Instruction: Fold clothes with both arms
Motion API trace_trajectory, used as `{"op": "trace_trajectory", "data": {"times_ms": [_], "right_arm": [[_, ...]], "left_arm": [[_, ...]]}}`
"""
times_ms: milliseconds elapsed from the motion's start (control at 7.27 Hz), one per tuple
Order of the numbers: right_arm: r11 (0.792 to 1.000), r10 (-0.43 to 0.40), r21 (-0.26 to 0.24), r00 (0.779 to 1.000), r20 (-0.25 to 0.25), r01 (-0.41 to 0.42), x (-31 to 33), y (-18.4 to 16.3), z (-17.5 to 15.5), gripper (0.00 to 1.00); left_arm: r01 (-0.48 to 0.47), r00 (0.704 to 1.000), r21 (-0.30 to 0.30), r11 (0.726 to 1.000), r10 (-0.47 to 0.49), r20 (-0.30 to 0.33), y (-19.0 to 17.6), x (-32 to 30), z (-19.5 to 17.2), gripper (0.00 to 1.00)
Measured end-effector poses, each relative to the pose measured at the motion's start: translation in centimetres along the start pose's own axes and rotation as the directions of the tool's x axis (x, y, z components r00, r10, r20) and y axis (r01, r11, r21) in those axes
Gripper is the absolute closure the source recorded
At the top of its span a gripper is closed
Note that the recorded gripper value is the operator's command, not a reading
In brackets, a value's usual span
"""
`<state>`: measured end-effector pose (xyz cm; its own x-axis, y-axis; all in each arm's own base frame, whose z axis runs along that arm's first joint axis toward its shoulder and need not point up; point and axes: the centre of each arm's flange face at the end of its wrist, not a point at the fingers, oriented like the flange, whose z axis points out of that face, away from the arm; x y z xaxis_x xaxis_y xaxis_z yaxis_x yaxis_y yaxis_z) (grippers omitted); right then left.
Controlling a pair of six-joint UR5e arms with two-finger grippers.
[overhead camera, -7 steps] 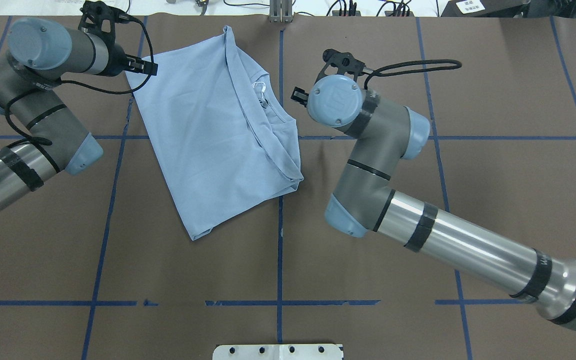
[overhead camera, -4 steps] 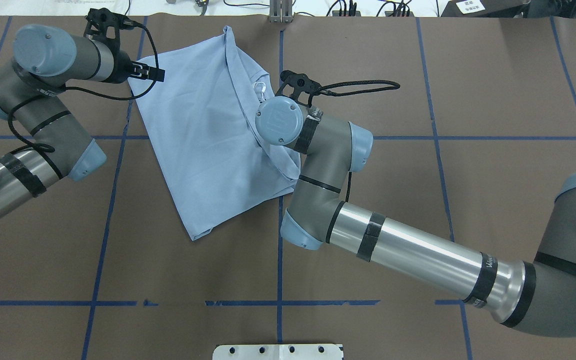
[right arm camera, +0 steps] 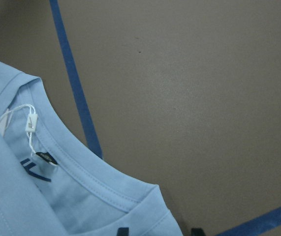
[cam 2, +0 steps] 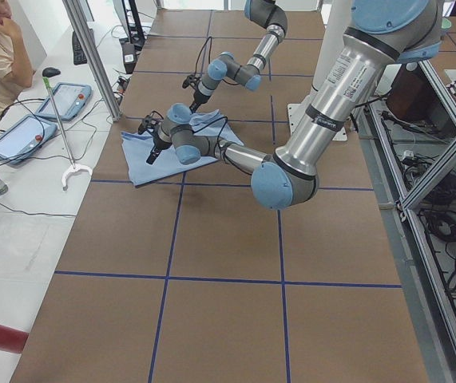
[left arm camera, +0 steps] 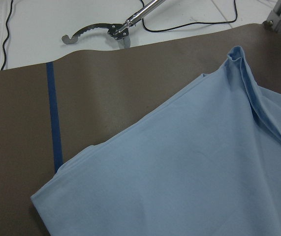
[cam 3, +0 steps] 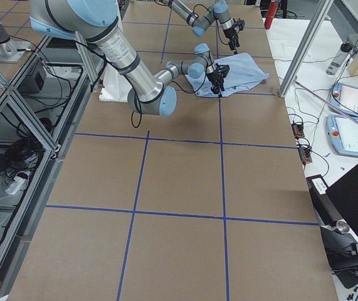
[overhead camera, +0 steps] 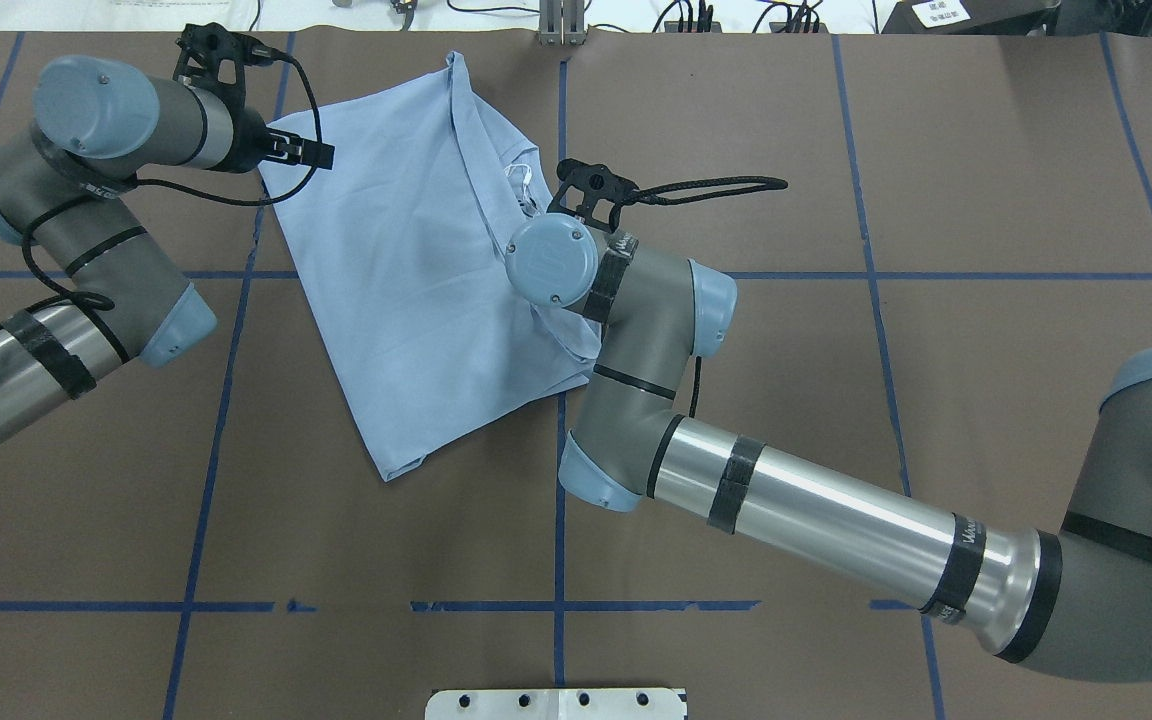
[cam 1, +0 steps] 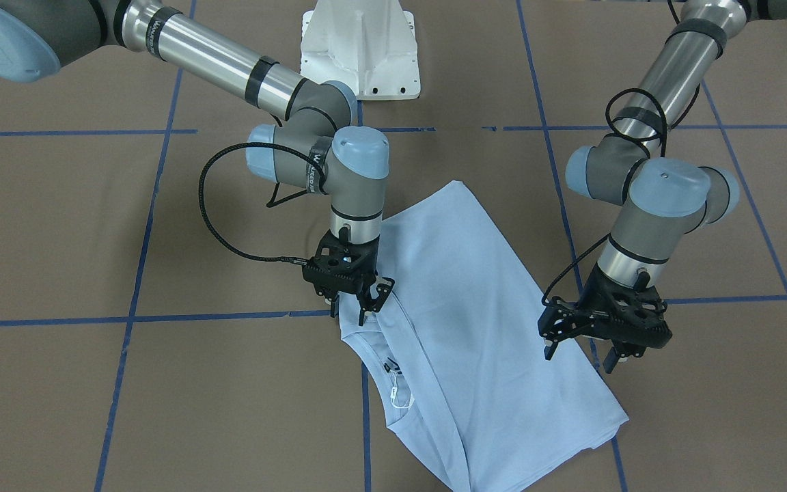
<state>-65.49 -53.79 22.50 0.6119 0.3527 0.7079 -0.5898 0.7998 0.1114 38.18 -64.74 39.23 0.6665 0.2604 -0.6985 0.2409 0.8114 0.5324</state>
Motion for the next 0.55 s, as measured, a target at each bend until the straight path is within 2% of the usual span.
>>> {"op": "trace_trajectory", "data": {"times_ms": [137, 550], "right_arm": [[1.0, -0.01, 0.0, 1.0, -0.001, 0.01, 0.06, 0.06, 0.06, 1.0], [0.999, -0.043, -0.001, 0.999, -0.004, 0.043, 0.04, 0.1, -0.05, 1.0]], "left_arm": [[0.0, 1.0, 0.0, 1.0, 0.0, 0.0, 0.04, 0.04, 0.02, 0.0], [-0.001, 1.0, -0.002, 1.0, 0.001, -0.001, 0.14, 0.14, 0.06, 0.0]]}}
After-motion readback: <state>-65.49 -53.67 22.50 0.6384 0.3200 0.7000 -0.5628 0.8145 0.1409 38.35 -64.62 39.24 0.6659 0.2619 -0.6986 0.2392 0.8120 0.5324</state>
